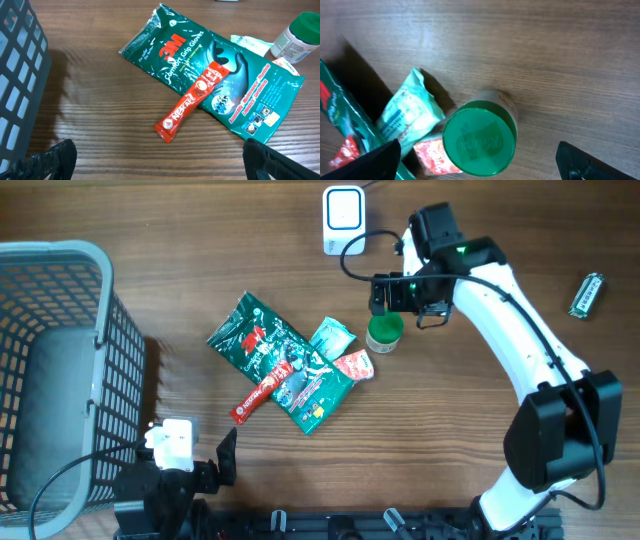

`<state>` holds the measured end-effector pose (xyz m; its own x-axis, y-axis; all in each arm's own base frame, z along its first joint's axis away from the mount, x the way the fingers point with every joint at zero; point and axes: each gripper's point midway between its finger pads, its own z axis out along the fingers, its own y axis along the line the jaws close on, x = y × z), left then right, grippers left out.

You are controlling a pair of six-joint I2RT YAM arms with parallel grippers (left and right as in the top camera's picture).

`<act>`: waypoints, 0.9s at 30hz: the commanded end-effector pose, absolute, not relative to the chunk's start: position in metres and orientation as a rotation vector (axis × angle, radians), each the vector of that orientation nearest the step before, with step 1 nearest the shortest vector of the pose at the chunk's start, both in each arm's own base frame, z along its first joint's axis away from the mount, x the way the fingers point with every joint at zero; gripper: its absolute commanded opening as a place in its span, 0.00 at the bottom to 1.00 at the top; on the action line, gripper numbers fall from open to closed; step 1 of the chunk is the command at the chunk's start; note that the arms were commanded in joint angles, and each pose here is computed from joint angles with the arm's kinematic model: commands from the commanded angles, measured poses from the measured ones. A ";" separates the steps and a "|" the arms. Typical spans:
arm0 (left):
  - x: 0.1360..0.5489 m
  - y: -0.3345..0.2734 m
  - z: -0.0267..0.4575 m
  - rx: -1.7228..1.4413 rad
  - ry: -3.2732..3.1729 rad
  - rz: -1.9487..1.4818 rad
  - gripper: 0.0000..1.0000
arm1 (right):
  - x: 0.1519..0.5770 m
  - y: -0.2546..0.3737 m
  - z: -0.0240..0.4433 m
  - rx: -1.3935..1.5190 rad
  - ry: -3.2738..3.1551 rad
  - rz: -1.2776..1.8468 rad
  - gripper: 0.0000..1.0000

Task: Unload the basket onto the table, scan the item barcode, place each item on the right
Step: 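Grasp the green-lidded jar with the right gripper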

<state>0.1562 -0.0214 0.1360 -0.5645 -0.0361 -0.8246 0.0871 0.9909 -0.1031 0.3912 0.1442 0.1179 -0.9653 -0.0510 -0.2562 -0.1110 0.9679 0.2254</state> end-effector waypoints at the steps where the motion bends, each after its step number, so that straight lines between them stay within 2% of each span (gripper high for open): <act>1: 0.157 -0.022 0.138 0.031 2.155 -0.172 1.00 | 0.394 0.147 0.112 -0.243 2.850 0.340 1.00; 7: 0.157 -0.022 0.138 0.031 2.155 -0.172 1.00 | 0.399 0.170 0.081 -0.365 2.859 0.274 1.00; 11: 0.157 -0.022 0.138 0.031 2.155 -0.172 1.00 | 0.394 0.161 0.040 -0.266 2.951 0.048 1.00; 18: 0.157 -0.022 0.138 0.031 2.155 -0.172 1.00 | 0.376 0.158 0.026 -0.158 3.057 0.047 0.99; 20: 0.157 -0.022 0.138 0.031 2.155 -0.172 1.00 | 0.374 0.158 0.017 -0.157 3.077 0.035 0.94; 23: 0.157 -0.022 0.138 0.031 2.155 -0.172 1.00 | 0.377 0.159 0.014 -0.133 3.074 0.038 0.81; 27: 0.157 -0.022 0.138 0.031 2.155 -0.172 1.00 | 0.373 0.157 0.008 -0.125 3.096 0.026 0.79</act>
